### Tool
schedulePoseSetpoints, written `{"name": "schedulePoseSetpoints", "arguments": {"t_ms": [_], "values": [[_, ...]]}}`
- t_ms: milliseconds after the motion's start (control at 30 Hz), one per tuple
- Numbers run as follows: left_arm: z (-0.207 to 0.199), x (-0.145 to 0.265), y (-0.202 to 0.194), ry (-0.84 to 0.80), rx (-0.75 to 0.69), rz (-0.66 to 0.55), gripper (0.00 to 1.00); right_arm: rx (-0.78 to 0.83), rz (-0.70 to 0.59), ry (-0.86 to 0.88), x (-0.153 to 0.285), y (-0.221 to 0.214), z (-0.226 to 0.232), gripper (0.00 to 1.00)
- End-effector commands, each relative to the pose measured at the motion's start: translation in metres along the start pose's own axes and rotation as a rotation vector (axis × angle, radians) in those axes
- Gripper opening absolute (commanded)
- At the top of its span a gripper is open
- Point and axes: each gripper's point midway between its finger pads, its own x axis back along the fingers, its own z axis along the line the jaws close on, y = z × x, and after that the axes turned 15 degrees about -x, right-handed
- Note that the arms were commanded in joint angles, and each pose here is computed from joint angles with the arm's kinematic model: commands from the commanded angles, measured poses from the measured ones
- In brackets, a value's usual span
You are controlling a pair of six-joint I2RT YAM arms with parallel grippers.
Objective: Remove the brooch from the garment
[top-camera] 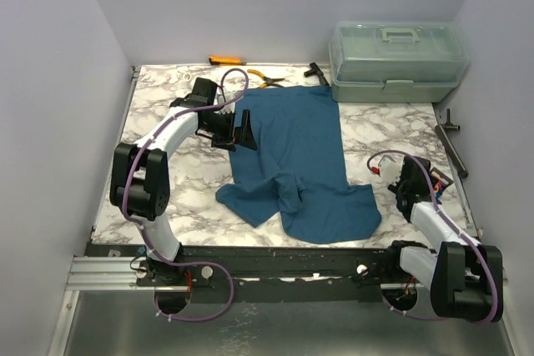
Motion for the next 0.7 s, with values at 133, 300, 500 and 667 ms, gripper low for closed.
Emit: {"name": "schedulePoseSetpoints", "arguments": {"t_ms": [133,300,500,667], "values": [[-0.002,0.003,0.004,-0.004,-0.067,0.005,0.99,-0.053,-0.053,0.169,0.010,0.015,0.014,0.60],[-0.006,0.011,0.002,-0.026,-0.163,0.019,0.99,-0.164,-0.154,0.315,0.024,0.046,0.019,0.62],[-0.002,0.032,-0.012,-0.027,-0.331,0.056,0.99,-0.324,-0.260,0.563,0.051,0.096,0.023,0.63],[-0.011,0.051,-0.055,-0.098,-0.541,0.177,0.98,-0.423,-0.295,0.803,0.078,0.125,0.040,0.63]]}}
